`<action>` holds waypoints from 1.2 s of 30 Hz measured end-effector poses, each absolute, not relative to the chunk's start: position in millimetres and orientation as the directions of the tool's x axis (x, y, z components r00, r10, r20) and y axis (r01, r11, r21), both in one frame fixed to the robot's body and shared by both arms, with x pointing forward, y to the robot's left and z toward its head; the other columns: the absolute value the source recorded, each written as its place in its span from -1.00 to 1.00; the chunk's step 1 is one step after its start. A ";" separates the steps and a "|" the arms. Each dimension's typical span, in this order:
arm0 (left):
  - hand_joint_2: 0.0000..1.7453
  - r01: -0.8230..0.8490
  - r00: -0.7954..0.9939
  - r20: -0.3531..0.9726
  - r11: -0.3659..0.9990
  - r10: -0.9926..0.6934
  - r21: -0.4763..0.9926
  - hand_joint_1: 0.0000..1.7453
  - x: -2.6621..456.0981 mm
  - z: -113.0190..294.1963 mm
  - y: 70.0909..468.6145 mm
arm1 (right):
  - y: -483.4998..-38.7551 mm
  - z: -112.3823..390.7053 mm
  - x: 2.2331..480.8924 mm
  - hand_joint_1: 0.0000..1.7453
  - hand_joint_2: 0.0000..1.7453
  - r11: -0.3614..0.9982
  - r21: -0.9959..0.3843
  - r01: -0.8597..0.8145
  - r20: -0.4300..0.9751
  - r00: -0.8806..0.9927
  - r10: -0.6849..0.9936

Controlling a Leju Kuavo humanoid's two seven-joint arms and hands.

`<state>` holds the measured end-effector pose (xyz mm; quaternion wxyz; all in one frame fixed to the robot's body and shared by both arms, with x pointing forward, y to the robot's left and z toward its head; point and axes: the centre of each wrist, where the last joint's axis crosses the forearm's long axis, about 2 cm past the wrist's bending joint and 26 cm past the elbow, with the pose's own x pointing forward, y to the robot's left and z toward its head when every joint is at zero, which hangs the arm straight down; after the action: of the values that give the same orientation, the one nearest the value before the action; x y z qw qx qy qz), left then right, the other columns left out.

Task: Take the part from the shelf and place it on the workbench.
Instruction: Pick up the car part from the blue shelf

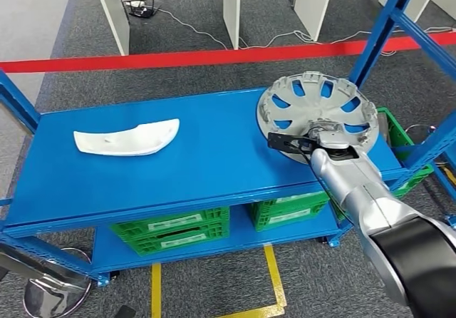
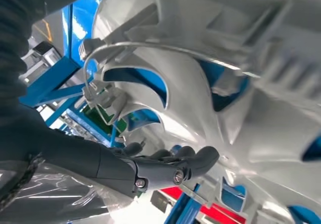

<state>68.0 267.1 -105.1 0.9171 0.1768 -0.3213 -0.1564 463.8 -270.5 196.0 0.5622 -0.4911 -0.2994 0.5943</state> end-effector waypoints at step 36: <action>-1.00 0.171 0.735 0.545 0.888 -0.404 0.428 -1.00 70.5 -104.5 265.7 | -285.3 194.1 465.9 1.00 1.00 -0.170 -0.843 -0.509 -0.220 0.037 0.975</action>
<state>70.5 265.7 -104.5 0.9143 0.1776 -0.3285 -0.1571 465.9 -285.3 194.1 0.5825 -0.4235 -0.2748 0.6371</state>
